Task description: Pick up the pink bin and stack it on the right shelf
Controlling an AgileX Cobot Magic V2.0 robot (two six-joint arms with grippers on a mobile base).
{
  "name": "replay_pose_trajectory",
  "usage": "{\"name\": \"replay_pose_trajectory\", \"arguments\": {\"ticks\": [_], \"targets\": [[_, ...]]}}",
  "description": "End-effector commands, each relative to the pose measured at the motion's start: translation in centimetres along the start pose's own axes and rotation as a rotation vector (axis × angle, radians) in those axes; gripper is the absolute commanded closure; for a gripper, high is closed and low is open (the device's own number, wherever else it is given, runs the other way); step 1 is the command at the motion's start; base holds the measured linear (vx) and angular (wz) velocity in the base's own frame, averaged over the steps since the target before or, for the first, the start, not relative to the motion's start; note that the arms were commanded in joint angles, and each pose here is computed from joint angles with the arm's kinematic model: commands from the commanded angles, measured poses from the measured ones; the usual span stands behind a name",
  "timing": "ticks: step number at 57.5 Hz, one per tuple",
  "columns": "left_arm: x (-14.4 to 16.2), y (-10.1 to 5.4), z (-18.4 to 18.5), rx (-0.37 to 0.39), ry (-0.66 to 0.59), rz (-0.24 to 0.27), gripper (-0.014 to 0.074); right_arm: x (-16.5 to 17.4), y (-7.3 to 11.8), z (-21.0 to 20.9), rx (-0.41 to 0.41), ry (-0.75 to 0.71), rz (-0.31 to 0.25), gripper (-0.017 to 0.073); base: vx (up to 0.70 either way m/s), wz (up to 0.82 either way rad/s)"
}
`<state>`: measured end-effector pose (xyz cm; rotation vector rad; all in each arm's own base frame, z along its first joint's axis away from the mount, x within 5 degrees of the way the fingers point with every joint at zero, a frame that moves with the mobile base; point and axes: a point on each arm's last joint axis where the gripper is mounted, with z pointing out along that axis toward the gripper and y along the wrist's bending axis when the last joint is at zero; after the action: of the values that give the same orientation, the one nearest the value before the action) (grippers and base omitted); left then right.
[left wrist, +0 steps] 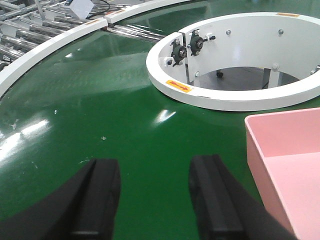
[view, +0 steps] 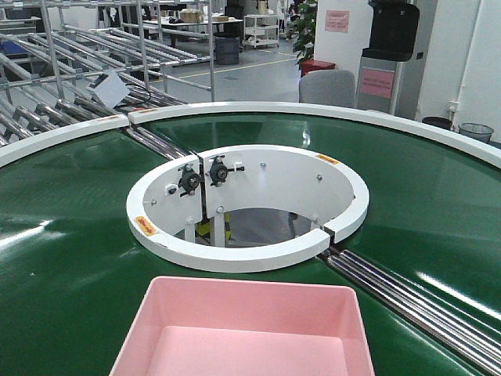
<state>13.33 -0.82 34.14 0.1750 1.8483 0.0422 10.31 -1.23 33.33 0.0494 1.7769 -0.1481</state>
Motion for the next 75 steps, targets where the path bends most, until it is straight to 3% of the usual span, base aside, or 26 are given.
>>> {"name": "replay_pose_trajectory", "arguments": {"ticks": [1,5,12,17,24,27,31,36,43,48,55,63,69,75], "targets": [[-1.8,0.1,-0.4,-0.01,-0.12,-0.001,0.0114,-1.7,0.0,-0.2,-0.007,-0.103,-0.011,0.0172,0.0,0.0],[-1.7,0.1,-0.3,-0.009,-0.117,0.001,0.0114,-1.7,0.0,-0.2,-0.009,-0.103,-0.002,0.0121,0.0,0.0],[-1.1,0.1,0.8,0.001,-0.038,0.002,0.0114,-1.2,0.4,0.1,-0.046,-0.037,0.134,0.0104,0.0,0.0],[-0.4,0.0,2.1,0.015,0.058,0.001,0.0114,-0.1,0.6,1.1,-0.058,0.09,0.161,0.0113,0.0,0.0],[-1.5,0.0,4.3,0.041,0.154,-0.018,0.0114,0.9,1.3,3.7,-0.099,0.307,0.118,0.0121,0.0,0.0],[-2.2,-0.1,5.4,0.054,0.168,-0.008,0.0114,0.7,1.6,5.1,-0.133,0.372,0.085,0.0121,0.0,0.0],[-3.8,-0.4,6.9,0.092,0.16,0.01,0.0114,0.1,2.1,7.0,-0.177,0.414,0.084,0.0121,0.0,0.0],[-5.5,-1.6,9.3,0.177,0.159,-0.014,0.0114,-1.0,2.9,9.8,-0.239,0.452,0.118,0.0121,0.0,0.0],[-6.9,-3.6,13.2,0.282,0.203,-0.032,0.012,-2.1,5.0,13.5,-0.334,0.511,0.068,0.0121,0.0,0.0],[-6.8,-4.6,15.9,0.316,0.275,-0.044,0.0124,-2.4,7.2,16.0,-0.377,0.586,0.076,0.0121,0.0,0.0],[-6.3,-5.5,19.3,0.347,0.384,-0.081,0.0124,-2.8,9.6,18.8,-0.378,0.679,0.073,0.0121,0.0,0.0],[-4.8,-6.3,22.5,0.363,0.527,-0.146,0.0124,-1.8,12.1,21.4,-0.335,0.808,0.005,0.0121,0.0,0.0],[-3.8,-7.0,23.9,0.383,0.6,-0.143,0.0124,-0.7,12.9,22.5,-0.269,0.855,0.027,0.0121,0.0,0.0],[-2.6,-7.5,25.0,0.389,0.641,-0.14,0.0124,0.3,13.8,23.2,-0.266,0.869,0.035,0.0121,0.0,0.0]]}}
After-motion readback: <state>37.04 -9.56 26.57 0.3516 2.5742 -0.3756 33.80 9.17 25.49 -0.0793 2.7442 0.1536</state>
